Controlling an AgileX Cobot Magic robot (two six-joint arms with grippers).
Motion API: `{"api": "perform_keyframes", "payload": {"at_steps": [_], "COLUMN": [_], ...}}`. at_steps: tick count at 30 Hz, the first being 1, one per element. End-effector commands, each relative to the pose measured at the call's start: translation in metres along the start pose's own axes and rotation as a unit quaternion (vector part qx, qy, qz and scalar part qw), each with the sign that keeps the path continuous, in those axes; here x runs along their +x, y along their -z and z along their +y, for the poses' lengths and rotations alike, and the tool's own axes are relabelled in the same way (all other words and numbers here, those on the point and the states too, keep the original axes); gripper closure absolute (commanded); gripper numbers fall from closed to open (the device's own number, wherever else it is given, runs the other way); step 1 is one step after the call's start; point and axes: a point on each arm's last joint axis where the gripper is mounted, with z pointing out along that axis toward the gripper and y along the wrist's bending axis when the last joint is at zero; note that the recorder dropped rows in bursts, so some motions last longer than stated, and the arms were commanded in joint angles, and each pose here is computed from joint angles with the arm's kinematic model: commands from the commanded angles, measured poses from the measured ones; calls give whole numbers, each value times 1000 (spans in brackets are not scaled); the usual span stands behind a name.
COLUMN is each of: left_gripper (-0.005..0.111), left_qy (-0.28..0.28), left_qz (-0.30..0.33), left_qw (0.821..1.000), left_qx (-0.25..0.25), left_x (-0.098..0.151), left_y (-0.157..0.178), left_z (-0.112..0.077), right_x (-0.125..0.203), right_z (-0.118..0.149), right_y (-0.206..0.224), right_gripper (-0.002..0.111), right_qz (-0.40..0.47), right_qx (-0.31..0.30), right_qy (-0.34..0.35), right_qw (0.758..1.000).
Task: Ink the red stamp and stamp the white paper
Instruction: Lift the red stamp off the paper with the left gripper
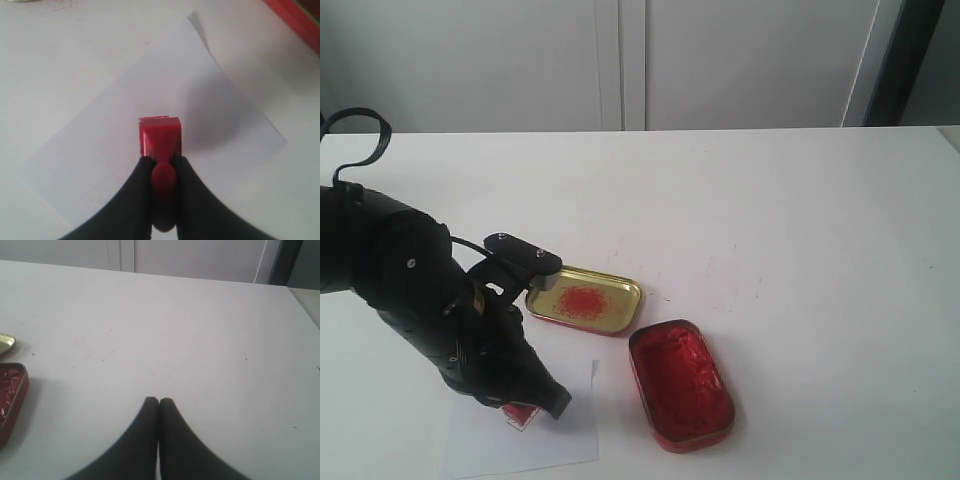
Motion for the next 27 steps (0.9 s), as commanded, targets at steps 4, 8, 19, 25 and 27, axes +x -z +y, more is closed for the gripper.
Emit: {"api": "perform_keyframes", "payload": {"at_steps": [4, 8, 19, 25, 27], "left_gripper": [107, 107, 107, 107, 107], "left_qy": [31, 43, 81, 79, 78], "left_qz": [-4, -31, -89, -115, -115], "left_qw": [999, 994, 974, 966, 965], "left_qx": [42, 96, 192, 218, 223], "left_x": [-16, -25, -29, -28, -26], "left_y": [18, 26, 39, 45, 46], "left_z": [15, 27, 62, 78, 83], "right_x": [0, 0, 0, 0, 0], "right_z": [0, 0, 0, 0, 0], "right_y": [0, 0, 0, 0, 0], "right_gripper": [108, 108, 108, 108, 108], "right_qz": [-9, -9, -9, -9, -9], "right_qx": [3, 3, 3, 3, 3], "right_qy": [-1, -1, -1, -1, -1], "right_qw": [1000, 1000, 1000, 1000, 1000]}}
